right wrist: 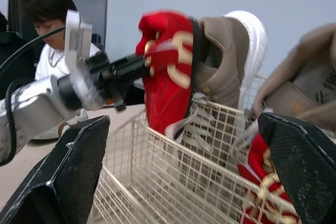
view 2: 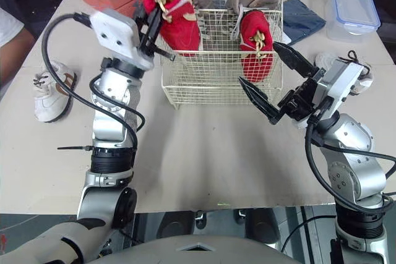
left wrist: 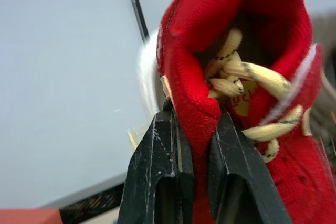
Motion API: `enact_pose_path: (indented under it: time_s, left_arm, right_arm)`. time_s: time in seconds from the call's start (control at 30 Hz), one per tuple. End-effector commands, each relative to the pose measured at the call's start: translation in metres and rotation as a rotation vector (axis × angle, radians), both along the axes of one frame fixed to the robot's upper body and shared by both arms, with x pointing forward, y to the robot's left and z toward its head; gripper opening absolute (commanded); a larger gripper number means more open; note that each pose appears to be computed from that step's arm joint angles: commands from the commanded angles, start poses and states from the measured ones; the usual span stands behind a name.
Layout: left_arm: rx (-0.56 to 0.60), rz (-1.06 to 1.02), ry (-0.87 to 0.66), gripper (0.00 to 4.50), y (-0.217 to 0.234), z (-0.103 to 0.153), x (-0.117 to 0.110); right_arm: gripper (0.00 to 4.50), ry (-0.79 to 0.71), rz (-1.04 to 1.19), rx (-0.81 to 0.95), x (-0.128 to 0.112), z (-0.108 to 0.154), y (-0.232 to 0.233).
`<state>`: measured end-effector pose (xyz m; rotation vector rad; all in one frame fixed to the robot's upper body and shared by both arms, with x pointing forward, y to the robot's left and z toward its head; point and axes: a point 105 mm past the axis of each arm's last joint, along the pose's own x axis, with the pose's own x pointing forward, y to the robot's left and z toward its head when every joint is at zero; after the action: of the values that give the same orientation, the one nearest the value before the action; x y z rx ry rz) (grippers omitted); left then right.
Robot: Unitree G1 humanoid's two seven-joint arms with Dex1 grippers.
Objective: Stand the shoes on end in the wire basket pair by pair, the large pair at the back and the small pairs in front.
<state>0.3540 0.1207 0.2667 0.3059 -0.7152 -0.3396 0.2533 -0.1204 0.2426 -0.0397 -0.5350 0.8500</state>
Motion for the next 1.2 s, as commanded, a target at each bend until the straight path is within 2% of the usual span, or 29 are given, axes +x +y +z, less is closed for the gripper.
enact_pose_path:
  time_s: [0.03, 0.13, 0.27, 0.3, 0.33, 0.4, 0.5, 0.57, 0.97, 1.13, 1.2]
  left_arm:
    - [0.024, 0.003, -0.022, 0.05, -0.006, -0.006, -0.003]
    - [0.041, 0.004, 0.053, 0.05, -0.008, -0.025, 0.004]
    - [0.003, -0.061, 0.147, 0.05, -0.011, -0.040, 0.004]
    - [-0.004, -0.074, 0.181, 1.07, -0.012, -0.044, 0.004]
    - [-0.010, -0.072, 0.203, 1.37, -0.010, -0.045, 0.005]
    - [-0.022, -0.075, 0.223, 2.28, -0.008, -0.043, 0.005]
    - [-0.021, -0.080, 0.213, 3.86, -0.007, -0.036, 0.002]
    - [-0.024, -0.076, 0.213, 4.46, -0.005, -0.034, -0.001]
    - [-0.012, -0.123, 0.301, 4.46, 0.006, -0.050, -0.038]
    - [-0.011, -0.281, 0.250, 4.46, 0.005, -0.025, -0.059]
    - [-0.015, -0.439, 0.293, 4.46, -0.004, -0.014, -0.065]
  right_arm:
    - [4.50, -0.060, -0.015, 0.007, -0.006, 0.010, -0.005]
    - [4.50, -0.059, -0.014, 0.004, -0.005, 0.010, -0.006]
    - [4.50, -0.059, -0.014, 0.001, -0.005, 0.009, -0.007]
    - [4.50, -0.060, -0.015, 0.001, -0.005, 0.009, -0.008]
    - [4.50, -0.060, -0.015, -0.001, -0.005, 0.009, -0.008]
    - [4.50, -0.060, -0.016, -0.001, -0.005, 0.009, -0.009]
    - [4.50, -0.059, -0.018, 0.000, -0.004, 0.009, -0.011]
    - [4.50, -0.059, -0.021, -0.002, -0.004, 0.009, -0.012]
    - [4.50, -0.039, -0.114, -0.009, 0.011, 0.009, -0.036]
    - [4.50, 0.012, -0.332, -0.026, 0.035, 0.005, -0.087]
    - [4.50, 0.107, -0.397, -0.082, 0.043, -0.010, -0.112]
